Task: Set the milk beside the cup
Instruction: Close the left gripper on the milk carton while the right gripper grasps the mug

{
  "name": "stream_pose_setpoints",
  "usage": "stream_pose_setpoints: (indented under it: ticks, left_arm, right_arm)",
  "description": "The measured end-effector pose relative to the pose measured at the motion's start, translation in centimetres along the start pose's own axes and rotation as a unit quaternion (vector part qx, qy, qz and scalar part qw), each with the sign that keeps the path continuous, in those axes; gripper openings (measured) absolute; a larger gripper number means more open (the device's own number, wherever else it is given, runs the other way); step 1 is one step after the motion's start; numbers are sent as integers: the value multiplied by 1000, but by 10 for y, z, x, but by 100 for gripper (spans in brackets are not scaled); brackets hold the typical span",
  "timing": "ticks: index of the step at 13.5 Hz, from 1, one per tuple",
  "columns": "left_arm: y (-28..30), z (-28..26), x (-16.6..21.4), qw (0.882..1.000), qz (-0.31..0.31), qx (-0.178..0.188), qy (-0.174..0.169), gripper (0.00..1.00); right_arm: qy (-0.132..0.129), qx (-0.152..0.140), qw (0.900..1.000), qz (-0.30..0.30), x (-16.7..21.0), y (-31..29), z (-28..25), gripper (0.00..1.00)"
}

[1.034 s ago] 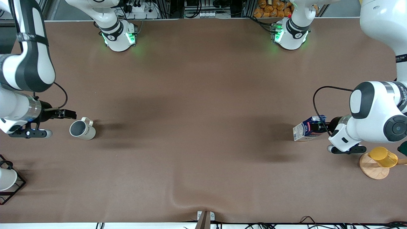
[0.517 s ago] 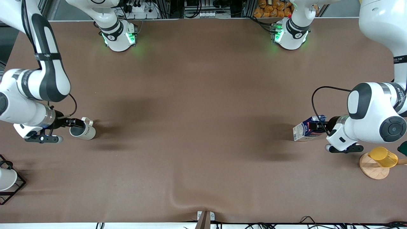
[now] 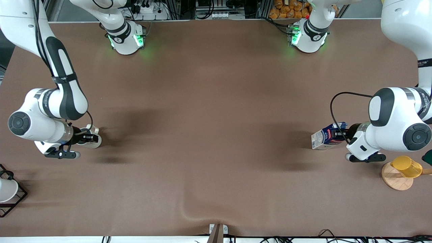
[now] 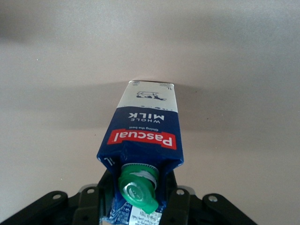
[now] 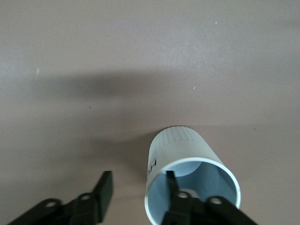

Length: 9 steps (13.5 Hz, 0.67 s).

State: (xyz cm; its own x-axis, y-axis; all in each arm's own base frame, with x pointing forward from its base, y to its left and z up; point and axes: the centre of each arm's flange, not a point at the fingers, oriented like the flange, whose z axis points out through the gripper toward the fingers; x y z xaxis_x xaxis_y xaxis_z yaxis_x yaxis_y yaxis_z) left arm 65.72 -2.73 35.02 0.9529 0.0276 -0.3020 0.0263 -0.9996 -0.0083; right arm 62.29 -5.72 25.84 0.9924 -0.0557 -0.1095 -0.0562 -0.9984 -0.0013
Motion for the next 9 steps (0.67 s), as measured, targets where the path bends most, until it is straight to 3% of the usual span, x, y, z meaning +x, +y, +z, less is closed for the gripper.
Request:
stream_pose_setpoints:
  ticks: [1, 3, 4, 5, 6, 9]
  left_arm:
    - [0, 0, 0, 1000, 0, 0, 0, 46]
    - [-1, 0, 0, 1000, 0, 0, 0, 42]
    - [-1, 0, 0, 1000, -1, 0, 0, 39]
    - [-1, 0, 0, 1000, -1, 0, 0, 38]
    - [-1, 0, 0, 1000, -1, 0, 0, 38]
    - [-1, -1, 0, 1000, -1, 0, 1, 38]
  right_arm:
    - [5, 0, 1000, 1, -2, 0, 7, 41]
    - [13, -1, 1000, 1, -8, 1, 22, 41]
    - [12, -1, 1000, 1, -9, 1, 25, 34]
    - [11, -1, 1000, 1, -9, 0, 24, 21]
    - [6, 2, 1000, 2, -8, -3, 21, 7]
    - [-41, 32, 998, 33, -2, -34, -14, 4]
